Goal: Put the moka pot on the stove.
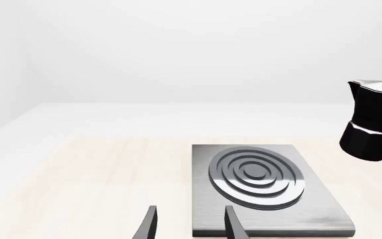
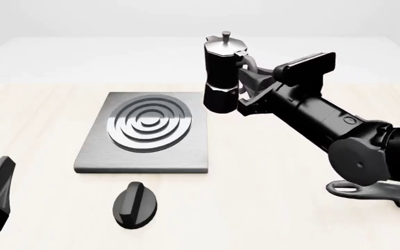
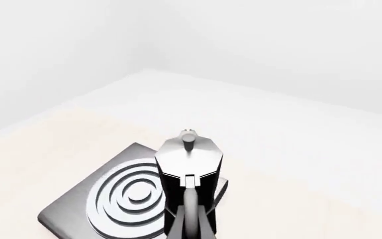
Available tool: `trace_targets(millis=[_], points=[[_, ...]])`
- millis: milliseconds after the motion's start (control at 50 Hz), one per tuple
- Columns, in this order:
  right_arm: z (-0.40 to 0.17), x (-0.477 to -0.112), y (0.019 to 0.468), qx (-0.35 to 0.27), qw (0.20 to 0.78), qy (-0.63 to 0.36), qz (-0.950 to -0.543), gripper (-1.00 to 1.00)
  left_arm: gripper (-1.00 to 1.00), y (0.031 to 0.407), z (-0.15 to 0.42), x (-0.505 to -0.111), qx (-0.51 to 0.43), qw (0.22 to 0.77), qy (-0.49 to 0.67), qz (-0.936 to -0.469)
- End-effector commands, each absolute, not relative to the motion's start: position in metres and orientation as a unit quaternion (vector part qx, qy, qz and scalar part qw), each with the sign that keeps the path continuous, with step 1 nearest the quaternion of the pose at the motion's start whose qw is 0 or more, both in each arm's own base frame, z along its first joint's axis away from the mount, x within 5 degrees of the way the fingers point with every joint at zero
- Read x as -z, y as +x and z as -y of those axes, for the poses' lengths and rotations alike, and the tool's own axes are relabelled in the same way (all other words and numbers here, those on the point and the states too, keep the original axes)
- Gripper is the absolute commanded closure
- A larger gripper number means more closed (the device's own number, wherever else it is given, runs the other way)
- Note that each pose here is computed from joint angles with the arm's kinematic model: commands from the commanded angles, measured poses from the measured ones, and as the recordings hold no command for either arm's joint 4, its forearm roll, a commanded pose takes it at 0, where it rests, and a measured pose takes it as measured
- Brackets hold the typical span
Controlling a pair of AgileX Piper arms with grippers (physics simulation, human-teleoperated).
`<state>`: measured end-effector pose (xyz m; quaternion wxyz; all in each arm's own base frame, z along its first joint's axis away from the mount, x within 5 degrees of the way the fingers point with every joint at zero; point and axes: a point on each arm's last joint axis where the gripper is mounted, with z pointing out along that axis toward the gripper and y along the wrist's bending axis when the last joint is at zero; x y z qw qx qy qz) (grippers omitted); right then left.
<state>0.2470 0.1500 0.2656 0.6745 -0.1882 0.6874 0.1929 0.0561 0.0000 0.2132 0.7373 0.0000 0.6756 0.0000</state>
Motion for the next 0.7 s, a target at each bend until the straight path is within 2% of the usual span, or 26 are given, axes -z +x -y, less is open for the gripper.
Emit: trace_targets(millis=[20,700], points=[[-0.163,-0.272,0.256,-0.201,0.682,-0.194,-0.676,1.00,-1.00,0.056,0.000,-0.213,0.000,0.737,0.000,-0.676],[-0.197,-0.267,0.281,-0.221,0.687,-0.204,-0.661,1.00,-1.00,0.056,0.000,-0.213,0.000,0.737,0.000,-0.676]])
